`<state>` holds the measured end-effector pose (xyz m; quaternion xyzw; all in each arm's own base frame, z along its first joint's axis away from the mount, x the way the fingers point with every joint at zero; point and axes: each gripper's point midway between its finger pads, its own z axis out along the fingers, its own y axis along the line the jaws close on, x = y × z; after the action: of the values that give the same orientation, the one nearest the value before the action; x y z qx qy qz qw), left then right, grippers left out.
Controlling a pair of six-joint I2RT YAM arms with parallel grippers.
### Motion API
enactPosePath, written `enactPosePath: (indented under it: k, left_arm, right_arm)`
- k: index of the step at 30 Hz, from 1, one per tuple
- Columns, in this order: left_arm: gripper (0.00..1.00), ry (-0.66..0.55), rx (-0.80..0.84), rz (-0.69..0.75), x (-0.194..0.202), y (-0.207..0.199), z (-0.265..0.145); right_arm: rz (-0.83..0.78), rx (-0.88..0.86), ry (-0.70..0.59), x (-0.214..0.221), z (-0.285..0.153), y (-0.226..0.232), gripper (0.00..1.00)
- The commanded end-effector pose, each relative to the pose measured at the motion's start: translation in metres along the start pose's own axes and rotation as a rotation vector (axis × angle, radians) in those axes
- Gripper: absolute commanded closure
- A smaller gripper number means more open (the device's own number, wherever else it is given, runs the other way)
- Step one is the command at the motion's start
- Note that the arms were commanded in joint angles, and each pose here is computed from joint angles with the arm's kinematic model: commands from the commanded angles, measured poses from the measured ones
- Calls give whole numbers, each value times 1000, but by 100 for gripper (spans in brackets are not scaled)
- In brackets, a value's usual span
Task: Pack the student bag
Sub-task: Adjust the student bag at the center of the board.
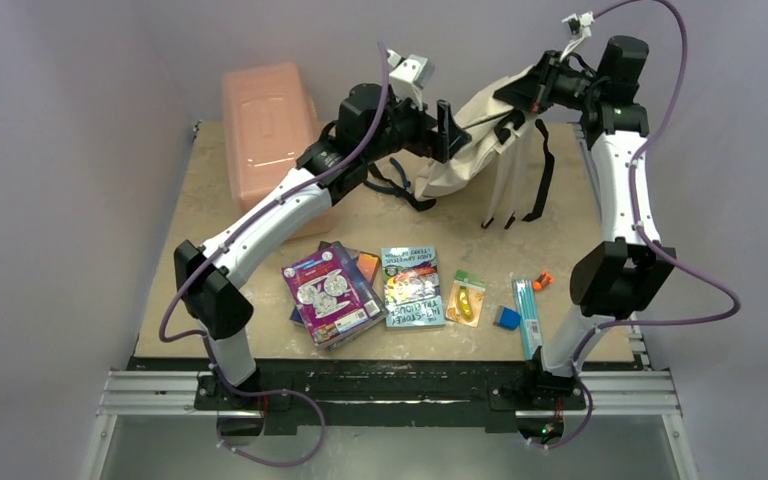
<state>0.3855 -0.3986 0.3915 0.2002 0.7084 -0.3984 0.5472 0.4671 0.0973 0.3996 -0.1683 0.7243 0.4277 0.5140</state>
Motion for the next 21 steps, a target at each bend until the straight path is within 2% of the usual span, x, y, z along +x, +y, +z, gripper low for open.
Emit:
enactPosePath:
  k: [1,6,10,15,17,19,20,21]
  left_arm:
    - [15,-43,45,6,-18,-22,8]
    - [28,-11,63,2,-5,-38,18]
    - [48,-20,61,-13,-1,-42,25]
    - [88,-23,75,-66,-1,-50,36]
    - [97,-38,77,-71,-3,-56,39]
    - [100,-54,72,-55,-5,-63,40]
    - [100,-60,71,-44,-6,-66,39]
    - [100,-62,69,-33,-7,-69,37]
  right_arm:
    - [-221,-93,-74,-37,-23,59,100]
    - [-199,-77,-54,-30,-22,57,100]
    - [-204,-38,-35,-25,-24,56,100]
    - [-185,23,-51,-24,-27,57,98]
    - [-155,51,-64,-25,-25,59,93]
    - [-138,72,-68,-23,-22,61,94]
    - [-137,83,-67,-22,-21,62,100]
    - [-134,94,-67,-22,-21,62,100]
